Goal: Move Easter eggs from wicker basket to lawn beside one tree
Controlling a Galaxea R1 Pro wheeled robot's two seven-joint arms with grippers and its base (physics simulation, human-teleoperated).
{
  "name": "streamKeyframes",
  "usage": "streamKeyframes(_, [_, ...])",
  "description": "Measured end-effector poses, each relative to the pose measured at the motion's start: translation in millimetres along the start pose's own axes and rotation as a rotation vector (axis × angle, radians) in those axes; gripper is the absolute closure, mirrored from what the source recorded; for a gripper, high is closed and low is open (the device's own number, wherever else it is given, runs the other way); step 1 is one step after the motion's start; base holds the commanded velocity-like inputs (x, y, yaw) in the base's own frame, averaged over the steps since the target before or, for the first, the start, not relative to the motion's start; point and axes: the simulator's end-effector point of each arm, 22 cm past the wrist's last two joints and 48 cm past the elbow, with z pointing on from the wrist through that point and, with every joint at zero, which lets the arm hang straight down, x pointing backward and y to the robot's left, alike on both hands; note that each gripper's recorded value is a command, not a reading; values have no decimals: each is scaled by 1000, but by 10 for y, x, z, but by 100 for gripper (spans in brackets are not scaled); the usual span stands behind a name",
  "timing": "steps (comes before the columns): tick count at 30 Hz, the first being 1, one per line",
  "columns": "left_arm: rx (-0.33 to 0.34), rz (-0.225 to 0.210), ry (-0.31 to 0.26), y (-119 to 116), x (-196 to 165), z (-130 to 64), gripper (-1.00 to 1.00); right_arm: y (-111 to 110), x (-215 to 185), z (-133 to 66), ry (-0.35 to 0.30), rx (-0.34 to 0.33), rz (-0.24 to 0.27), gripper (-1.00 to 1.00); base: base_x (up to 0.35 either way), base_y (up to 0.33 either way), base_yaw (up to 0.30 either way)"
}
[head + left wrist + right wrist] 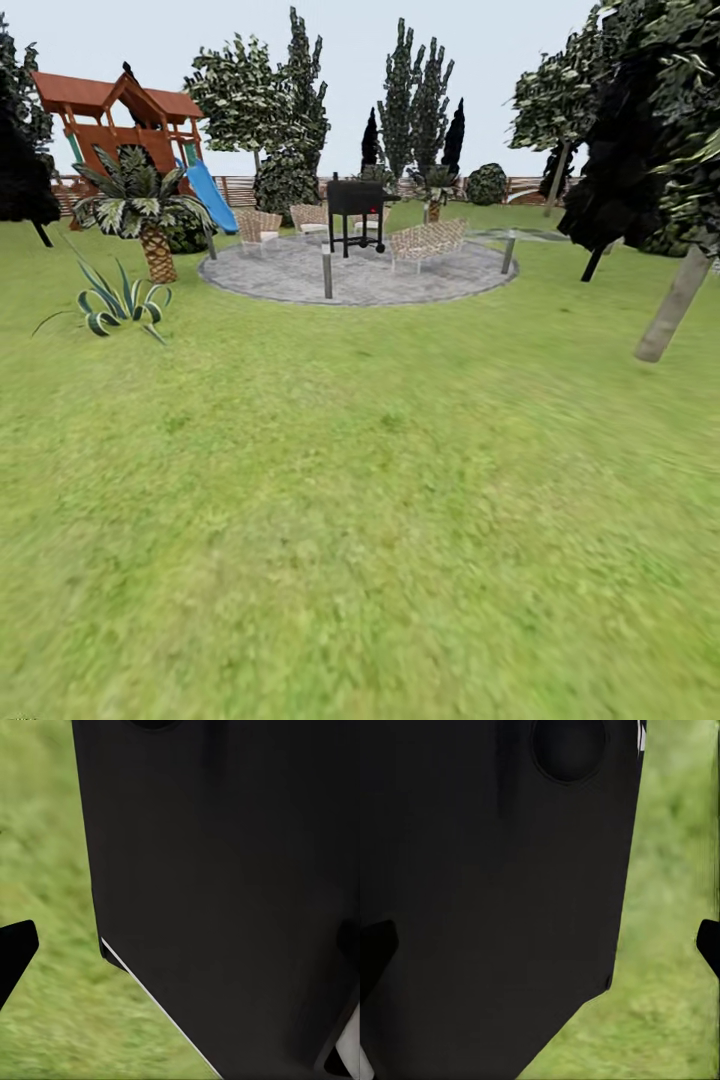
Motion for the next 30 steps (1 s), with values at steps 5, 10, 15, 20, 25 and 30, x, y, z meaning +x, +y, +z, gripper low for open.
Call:
streamKeyframes(5, [0, 0, 0, 0, 0, 0, -100, 0, 0, 0, 0, 0, 0, -100, 334, 0, 292])
streamKeyframes(10, [0, 0, 0, 0, 0, 0, -100, -26, -4, 0, -1, 5, 2, -100, 334, 0, 157])
streamKeyframes(15, [1, 1, 0, -2, -1, 0, -100, -63, -5, 0, -1, 11, 4, -100, 334, 0, 15])
streamKeyframes(20, [1, 0, 0, -3, -1, 0, -100, -42, -13, 0, -3, 8, 4, -100, 334, 0, 1])
streamKeyframes(25, [1, 1, 0, -3, -1, 0, -100, -53, -12, 0, -2, 10, 5, -100, 334, 0, 0])
streamKeyframes(30, [3, 1, 0, -6, -1, 0, -100, -41, -12, 0, -2, 8, 6, -100, 334, 0, 0])
